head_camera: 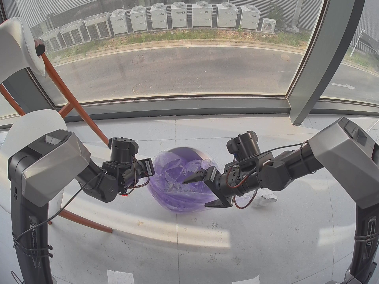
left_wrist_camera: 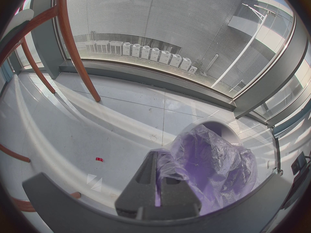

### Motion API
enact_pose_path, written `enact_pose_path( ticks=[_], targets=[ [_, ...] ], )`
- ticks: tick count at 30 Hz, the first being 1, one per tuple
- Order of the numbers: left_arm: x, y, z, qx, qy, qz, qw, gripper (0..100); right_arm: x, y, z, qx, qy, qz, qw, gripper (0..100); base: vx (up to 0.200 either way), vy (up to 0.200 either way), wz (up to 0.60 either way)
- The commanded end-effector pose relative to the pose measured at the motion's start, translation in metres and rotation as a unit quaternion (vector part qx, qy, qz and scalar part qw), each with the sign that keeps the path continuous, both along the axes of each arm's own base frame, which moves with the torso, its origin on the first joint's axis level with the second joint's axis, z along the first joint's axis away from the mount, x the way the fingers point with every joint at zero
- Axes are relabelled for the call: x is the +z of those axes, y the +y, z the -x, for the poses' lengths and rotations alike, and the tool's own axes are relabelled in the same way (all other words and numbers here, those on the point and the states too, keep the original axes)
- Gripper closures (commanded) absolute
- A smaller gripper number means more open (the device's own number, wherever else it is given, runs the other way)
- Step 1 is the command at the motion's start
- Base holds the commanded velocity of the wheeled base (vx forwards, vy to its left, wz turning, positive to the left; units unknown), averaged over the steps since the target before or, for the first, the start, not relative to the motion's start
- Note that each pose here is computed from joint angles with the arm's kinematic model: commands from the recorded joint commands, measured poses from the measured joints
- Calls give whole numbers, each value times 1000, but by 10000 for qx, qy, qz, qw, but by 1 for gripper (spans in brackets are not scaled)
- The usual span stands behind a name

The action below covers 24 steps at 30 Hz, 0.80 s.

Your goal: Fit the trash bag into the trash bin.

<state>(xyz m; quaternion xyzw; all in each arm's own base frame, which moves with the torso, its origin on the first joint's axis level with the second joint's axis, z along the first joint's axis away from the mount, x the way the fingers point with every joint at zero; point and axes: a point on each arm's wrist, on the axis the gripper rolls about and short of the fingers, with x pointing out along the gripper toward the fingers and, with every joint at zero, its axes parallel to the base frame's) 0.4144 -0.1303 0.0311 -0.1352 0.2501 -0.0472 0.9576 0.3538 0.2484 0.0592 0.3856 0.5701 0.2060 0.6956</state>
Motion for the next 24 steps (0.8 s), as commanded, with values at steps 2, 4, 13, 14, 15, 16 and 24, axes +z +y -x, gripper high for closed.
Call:
enact_pose_path(
  ticks=[2, 4, 13, 14, 15, 16, 24],
  targets=[
    [2, 0, 0, -1, -33, 10, 10000, 100, -9, 21, -17, -77, 201, 328, 9992, 0, 0, 0, 0],
    [2, 0, 0, 6, -27, 4, 10000, 100, -12, 25, -22, -98, 288, 432, 9986, 0, 0, 0, 0],
    [1, 1, -1, 29, -24, 17, 10000, 100, -14, 37, -42, -121, 685, 696, 9951, 0, 0, 0, 0],
    [1, 1, -1, 29, -17, 15, 10000, 100, -14, 37, -43, -126, 709, 708, 9949, 0, 0, 0, 0],
    [1, 2, -1, 30, -16, 18, 10000, 100, -14, 39, -44, -129, 807, 772, 9937, 0, 0, 0, 0],
    [0, 2, -1, 36, -10, 13, 10000, 100, -13, 39, -45, -128, 863, 812, 9929, 0, 0, 0, 0],
    [0, 1, -2, 29, -134, 53, 9999, 100, -79, 29, -30, -110, 2213, 1783, 9587, 0, 0, 0, 0]
  ],
)
